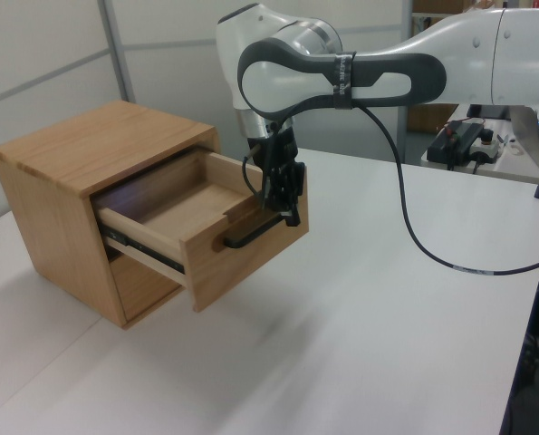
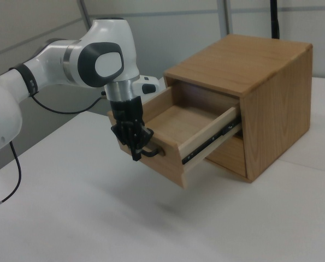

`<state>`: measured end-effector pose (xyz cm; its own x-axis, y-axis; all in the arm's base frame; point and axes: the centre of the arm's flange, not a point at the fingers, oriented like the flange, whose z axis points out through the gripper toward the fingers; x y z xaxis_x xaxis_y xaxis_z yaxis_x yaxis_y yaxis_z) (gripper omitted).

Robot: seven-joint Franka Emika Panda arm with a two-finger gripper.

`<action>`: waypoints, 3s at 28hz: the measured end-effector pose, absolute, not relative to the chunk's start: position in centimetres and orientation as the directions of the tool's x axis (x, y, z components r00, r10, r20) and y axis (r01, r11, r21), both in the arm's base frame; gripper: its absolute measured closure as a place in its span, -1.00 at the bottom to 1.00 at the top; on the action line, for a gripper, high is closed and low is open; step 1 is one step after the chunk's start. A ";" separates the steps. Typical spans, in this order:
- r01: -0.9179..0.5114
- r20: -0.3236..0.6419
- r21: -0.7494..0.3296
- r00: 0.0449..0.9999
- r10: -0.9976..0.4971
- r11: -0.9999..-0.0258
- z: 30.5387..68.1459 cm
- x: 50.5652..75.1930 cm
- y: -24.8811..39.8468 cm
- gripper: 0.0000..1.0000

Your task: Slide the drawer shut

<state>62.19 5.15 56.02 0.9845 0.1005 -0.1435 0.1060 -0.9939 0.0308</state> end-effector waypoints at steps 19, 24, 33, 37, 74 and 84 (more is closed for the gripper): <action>0.108 0.312 0.016 0.944 0.108 -0.994 53.9 70.2 5.8 0.98; 0.105 0.491 0.007 0.866 0.095 -0.994 52.2 73.2 5.7 0.98; 0.101 0.692 -0.006 0.719 0.069 -0.995 49.0 76.1 5.4 0.98; 0.101 0.699 -0.006 0.712 0.068 -0.995 48.9 76.2 5.4 0.98; 0.024 0.076 -0.022 0.997 0.023 -0.999 66.8 59.4 0.6 0.98; -0.003 0.063 -0.006 0.998 -0.003 -1.000 67.2 58.7 -1.1 0.49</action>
